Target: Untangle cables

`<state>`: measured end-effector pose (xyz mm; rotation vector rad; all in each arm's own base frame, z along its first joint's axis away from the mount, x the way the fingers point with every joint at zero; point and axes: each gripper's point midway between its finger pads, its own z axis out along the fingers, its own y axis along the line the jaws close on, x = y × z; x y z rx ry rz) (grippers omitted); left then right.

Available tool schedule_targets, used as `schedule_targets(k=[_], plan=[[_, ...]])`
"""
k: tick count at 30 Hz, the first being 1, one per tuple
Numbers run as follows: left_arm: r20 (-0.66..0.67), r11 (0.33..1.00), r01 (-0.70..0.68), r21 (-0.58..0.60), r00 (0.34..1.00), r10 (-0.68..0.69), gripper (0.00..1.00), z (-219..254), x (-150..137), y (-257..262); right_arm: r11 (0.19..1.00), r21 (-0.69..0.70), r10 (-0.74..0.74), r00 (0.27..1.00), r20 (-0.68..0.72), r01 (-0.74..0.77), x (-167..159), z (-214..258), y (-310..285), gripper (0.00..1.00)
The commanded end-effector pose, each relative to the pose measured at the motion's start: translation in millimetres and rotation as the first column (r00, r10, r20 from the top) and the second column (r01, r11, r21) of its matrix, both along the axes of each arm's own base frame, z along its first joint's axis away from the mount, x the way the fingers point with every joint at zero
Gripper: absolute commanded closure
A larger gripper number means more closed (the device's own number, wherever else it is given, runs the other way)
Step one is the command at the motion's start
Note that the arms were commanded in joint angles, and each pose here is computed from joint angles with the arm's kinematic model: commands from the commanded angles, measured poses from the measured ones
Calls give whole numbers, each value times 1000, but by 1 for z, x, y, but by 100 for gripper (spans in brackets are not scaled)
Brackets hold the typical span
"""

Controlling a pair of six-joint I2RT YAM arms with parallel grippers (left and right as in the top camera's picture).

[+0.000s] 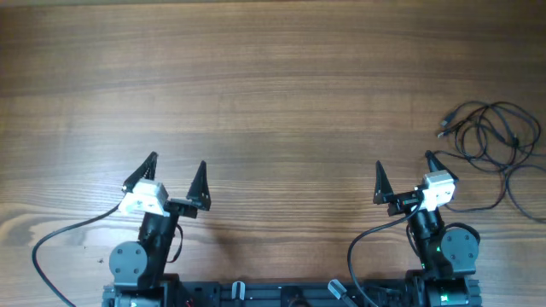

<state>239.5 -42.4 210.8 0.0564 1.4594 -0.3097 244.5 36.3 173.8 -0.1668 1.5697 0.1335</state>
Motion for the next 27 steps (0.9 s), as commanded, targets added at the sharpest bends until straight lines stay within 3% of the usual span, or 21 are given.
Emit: schedule_targets(k=[1,7,16,27], plan=[[59,993,-3,116,998,-4,0,1,-1,-4,1000,3,10,1000,18,-10,-1,4,1,0],[56,977,12,211,998,-24,0,-6,-1,-9,1000,3,10,1000,18,-10,-1,4,1,0],[-126,974,50,221,992,-23,0,-50,0,-9,1000,3,10,1000,18,-10,-1,4,1,0],[-103,962,79,263,993,-53,0,-47,-1,-14,1000,3,11,1000,18,-11,-1,4,1,0]])
